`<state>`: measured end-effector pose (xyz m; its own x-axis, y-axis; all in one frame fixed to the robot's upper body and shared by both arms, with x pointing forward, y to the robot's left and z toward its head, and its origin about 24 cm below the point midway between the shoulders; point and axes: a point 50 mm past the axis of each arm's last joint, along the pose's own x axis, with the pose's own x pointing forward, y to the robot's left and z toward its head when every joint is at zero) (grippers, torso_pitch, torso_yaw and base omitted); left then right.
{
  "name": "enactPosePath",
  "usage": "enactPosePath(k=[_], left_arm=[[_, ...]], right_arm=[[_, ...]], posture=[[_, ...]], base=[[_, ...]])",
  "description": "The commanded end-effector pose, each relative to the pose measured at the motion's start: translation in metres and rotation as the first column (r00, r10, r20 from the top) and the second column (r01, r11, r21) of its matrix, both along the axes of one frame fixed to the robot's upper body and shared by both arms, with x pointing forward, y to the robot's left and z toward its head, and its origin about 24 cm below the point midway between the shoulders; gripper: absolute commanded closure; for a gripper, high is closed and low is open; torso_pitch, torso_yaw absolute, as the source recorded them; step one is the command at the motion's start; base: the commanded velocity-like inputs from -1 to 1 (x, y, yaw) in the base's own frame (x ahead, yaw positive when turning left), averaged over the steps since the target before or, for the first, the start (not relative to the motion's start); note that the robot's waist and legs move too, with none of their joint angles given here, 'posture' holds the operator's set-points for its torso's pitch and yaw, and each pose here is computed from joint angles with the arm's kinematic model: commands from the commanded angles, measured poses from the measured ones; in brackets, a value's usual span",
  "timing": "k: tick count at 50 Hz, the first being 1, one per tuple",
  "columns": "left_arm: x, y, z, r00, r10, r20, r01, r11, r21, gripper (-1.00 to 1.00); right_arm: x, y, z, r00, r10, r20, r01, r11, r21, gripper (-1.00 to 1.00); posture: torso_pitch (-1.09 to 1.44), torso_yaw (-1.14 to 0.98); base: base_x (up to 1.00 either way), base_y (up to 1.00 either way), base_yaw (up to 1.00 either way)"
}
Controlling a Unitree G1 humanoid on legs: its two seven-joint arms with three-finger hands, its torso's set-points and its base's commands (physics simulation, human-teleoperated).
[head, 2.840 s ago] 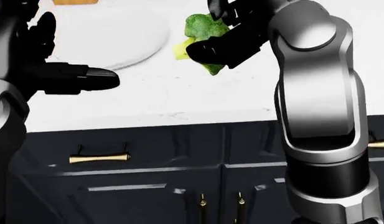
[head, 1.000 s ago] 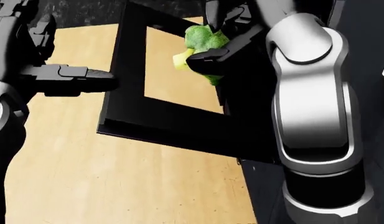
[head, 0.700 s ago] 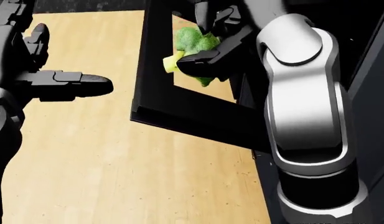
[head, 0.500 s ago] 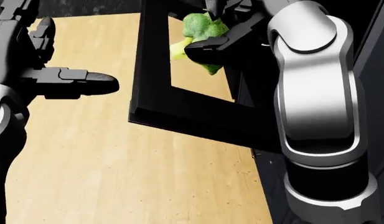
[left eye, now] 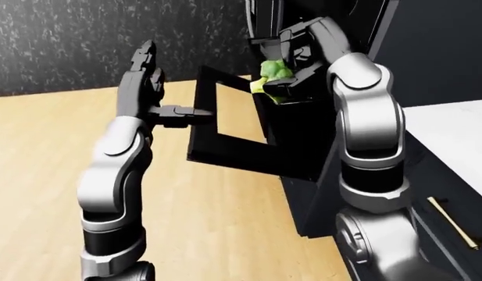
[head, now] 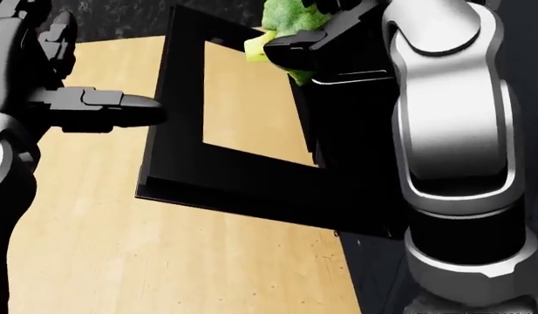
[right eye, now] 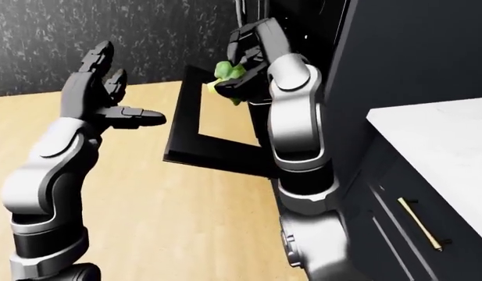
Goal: Place the broccoli on the top rack of the oven.
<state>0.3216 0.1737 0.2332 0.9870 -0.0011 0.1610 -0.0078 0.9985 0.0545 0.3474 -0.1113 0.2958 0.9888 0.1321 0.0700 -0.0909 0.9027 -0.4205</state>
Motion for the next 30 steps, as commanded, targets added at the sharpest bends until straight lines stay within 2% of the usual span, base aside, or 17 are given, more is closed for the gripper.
enactPosePath(k=[1,18,30], left_arm=[[-0.0034,0.0034,0.0137,0.997,0.017,0.07,-0.018,1.0,0.003,-1.0],[-0.0055,0.0029,0.0124,0.997,0.016,0.07,-0.017,1.0,0.0,-1.0],[-0.0037,0.004,0.0117,0.997,0.018,0.071,-0.018,1.0,-0.002,-1.0]], right_arm=[[-0.0078,0.0048,0.0206,0.994,0.024,0.106,-0.024,1.0,-0.004,1.0],[-0.0095,0.0056,0.0199,0.994,0.017,0.109,-0.017,1.0,0.0,1.0],[-0.0096,0.0076,0.022,0.994,0.022,0.109,-0.022,1.0,-0.002,1.0]], posture=[[0.0,0.0],[0.0,0.0],[0.0,0.0]], base=[[0.17,-0.15,0.0],[0.2,-0.03,0.0],[0.02,0.0,0.0]])
